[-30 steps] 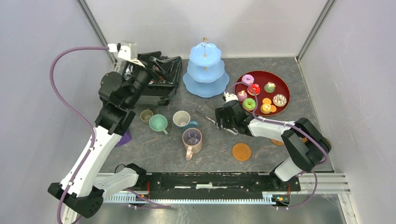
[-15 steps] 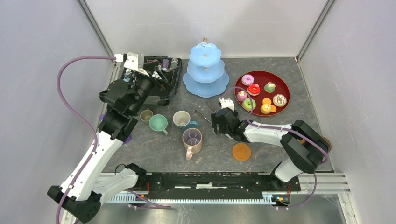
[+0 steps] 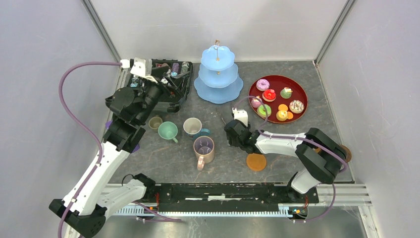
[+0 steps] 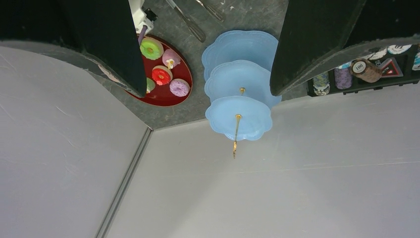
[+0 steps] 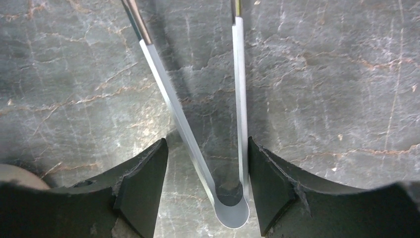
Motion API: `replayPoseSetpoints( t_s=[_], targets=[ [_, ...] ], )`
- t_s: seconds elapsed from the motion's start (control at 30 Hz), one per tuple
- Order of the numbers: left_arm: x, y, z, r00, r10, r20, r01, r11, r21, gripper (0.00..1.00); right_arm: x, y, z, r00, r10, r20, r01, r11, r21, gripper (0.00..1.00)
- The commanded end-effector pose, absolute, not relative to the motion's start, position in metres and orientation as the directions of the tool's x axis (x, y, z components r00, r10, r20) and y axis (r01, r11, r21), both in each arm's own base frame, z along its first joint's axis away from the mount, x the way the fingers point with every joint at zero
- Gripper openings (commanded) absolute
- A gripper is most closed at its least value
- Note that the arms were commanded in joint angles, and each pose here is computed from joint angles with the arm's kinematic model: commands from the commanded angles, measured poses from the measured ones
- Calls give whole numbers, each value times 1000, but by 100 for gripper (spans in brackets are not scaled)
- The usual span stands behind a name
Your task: Serve the afternoon tea
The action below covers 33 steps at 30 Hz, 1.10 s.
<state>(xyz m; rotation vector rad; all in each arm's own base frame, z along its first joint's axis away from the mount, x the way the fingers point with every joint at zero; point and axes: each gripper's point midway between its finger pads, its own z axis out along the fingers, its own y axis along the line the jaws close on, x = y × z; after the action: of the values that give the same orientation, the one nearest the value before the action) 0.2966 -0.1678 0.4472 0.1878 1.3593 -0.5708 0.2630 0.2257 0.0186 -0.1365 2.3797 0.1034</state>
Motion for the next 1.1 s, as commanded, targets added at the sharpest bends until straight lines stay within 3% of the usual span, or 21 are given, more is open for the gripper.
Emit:
replayPoseSetpoints(
  t_s=[0.0, 0.13, 0.3, 0.5, 1.07],
  targets=[
    [289, -163, 465, 182, -265, -947, 486, 861, -148, 100, 257, 236, 29, -709, -4, -705, -74, 995, 69, 66],
    [287, -164, 464, 187, -260, -947, 484, 864, -142, 100, 249, 240, 35, -684, -22, -730, -102, 993, 66, 71],
    [286, -164, 464, 191, -254, -948, 481, 866, -135, 100, 262, 242, 57, -562, -121, -818, -223, 975, 9, 98],
    [286, -163, 464, 197, -246, -949, 475, 871, -127, 100, 281, 234, 63, -477, -265, -838, -326, 939, -112, 98],
    [291, -162, 466, 182, -267, -946, 492, 858, -148, 100, 308, 261, 48, -467, -383, -797, -475, 869, -139, 98]
  ],
)
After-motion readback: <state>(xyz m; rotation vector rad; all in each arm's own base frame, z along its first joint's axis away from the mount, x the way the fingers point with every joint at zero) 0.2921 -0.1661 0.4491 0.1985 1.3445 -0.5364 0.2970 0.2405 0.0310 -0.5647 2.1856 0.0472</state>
